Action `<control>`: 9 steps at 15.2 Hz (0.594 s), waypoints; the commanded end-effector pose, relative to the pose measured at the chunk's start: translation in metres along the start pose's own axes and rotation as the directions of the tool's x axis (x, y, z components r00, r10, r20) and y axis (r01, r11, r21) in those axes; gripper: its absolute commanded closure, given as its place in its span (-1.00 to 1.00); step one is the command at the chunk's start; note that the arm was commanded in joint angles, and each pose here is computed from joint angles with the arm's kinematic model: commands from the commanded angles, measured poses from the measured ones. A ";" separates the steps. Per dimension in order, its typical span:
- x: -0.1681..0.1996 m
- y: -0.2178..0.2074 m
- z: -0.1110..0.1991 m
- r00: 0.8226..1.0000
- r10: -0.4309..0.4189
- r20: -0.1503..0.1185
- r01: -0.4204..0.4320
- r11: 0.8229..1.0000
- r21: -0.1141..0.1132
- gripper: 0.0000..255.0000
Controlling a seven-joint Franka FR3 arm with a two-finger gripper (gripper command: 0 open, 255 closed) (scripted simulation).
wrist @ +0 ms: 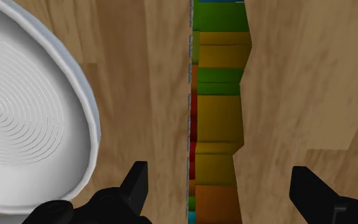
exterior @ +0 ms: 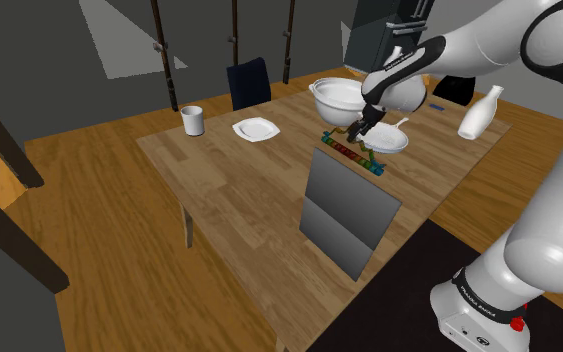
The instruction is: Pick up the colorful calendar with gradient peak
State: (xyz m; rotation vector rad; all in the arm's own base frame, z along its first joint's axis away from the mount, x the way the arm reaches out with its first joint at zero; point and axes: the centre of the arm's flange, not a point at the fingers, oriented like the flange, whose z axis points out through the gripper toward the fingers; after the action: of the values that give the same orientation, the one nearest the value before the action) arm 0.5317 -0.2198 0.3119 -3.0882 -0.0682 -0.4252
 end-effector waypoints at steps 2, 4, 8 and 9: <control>-0.005 0.001 0.016 1.000 -0.001 -0.001 0.001 1.000 0.000 -1.00; -0.007 0.001 0.024 1.000 -0.001 -0.001 0.001 1.000 0.000 -1.00; -0.008 0.000 0.023 1.000 0.000 -0.001 0.000 1.000 0.000 1.00; -0.008 0.000 0.023 1.000 0.000 -0.001 0.000 1.000 0.000 1.00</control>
State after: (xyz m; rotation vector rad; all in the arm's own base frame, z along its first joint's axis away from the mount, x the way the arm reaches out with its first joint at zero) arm 0.5300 -0.2199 0.2882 -3.0887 -0.0677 -0.4286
